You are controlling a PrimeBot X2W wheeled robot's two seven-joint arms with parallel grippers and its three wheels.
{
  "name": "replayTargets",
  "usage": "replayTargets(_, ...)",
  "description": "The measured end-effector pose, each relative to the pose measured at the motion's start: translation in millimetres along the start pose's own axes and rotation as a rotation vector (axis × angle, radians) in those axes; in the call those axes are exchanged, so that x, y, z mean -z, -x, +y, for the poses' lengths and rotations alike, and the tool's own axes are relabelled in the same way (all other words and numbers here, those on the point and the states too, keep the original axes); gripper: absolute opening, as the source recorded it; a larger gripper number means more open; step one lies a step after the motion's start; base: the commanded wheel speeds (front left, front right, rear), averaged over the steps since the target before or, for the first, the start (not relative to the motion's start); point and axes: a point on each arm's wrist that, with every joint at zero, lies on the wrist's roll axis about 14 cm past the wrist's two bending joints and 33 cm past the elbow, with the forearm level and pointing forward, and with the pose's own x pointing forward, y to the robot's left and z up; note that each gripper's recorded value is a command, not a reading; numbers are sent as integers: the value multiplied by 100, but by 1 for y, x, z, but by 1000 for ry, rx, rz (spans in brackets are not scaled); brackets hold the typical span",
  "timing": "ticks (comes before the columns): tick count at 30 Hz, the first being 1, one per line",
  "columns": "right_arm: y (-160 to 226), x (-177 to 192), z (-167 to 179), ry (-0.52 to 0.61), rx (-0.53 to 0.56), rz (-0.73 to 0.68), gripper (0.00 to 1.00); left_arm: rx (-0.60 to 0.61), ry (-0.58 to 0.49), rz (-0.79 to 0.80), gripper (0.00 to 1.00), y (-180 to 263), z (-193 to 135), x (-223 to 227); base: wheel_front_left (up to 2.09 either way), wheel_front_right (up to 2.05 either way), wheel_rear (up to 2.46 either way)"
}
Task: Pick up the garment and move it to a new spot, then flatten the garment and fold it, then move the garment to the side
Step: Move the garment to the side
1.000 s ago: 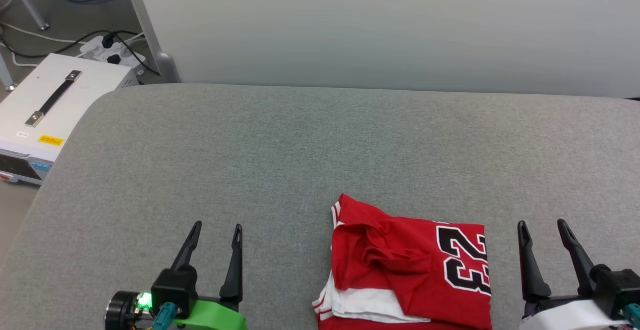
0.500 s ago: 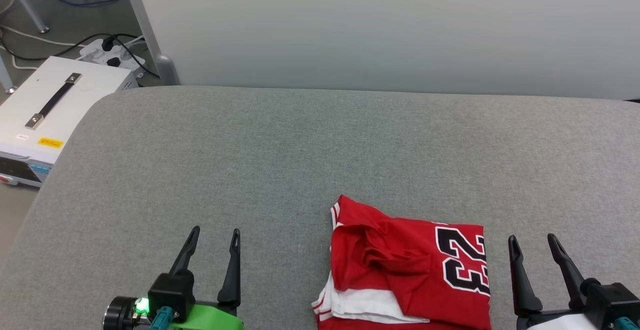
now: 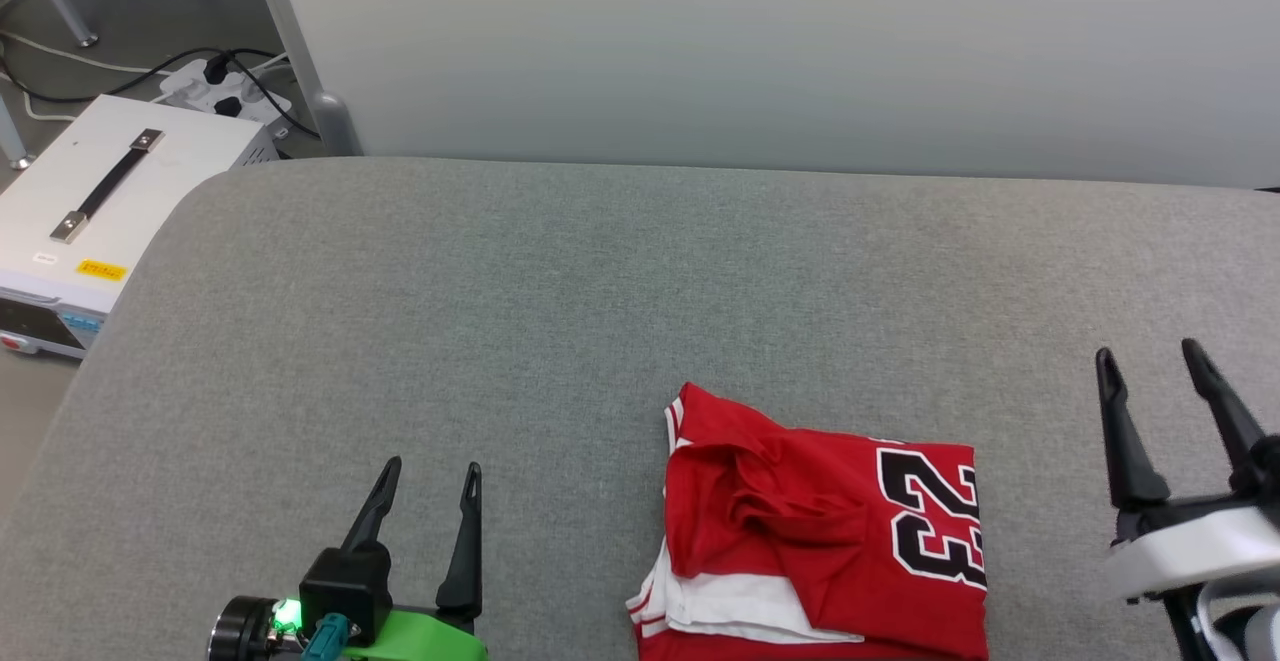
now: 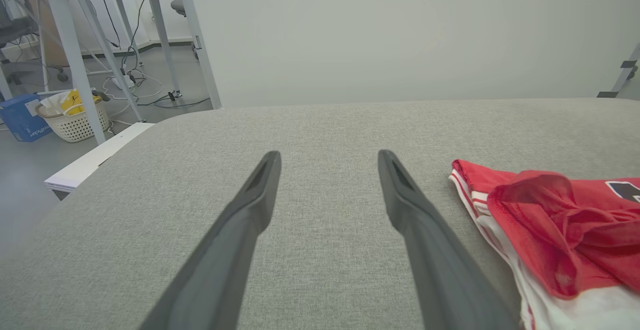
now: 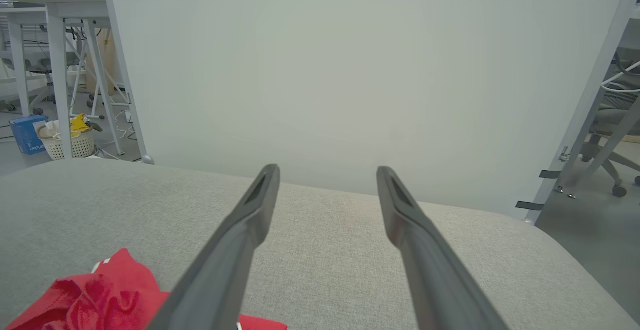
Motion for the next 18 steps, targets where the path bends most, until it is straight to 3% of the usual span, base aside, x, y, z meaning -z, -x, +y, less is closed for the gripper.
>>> replayTargets(3, -17, 2, -11, 4, -20, 66, 100, -2, 0, 14, 100, 0, 1, 4, 0, 0, 0)
replayTargets(8, -28, 35, -12, -56, -105, 355, 100, -10, 0, 25, 100, -3, 4, 8, 0, 0, 0)
replayTargets(18, 15, 117, 24, -335, -252, 931, 100, -25, -3, 42, 100, -12, 9, 13, 0, 0, 0)
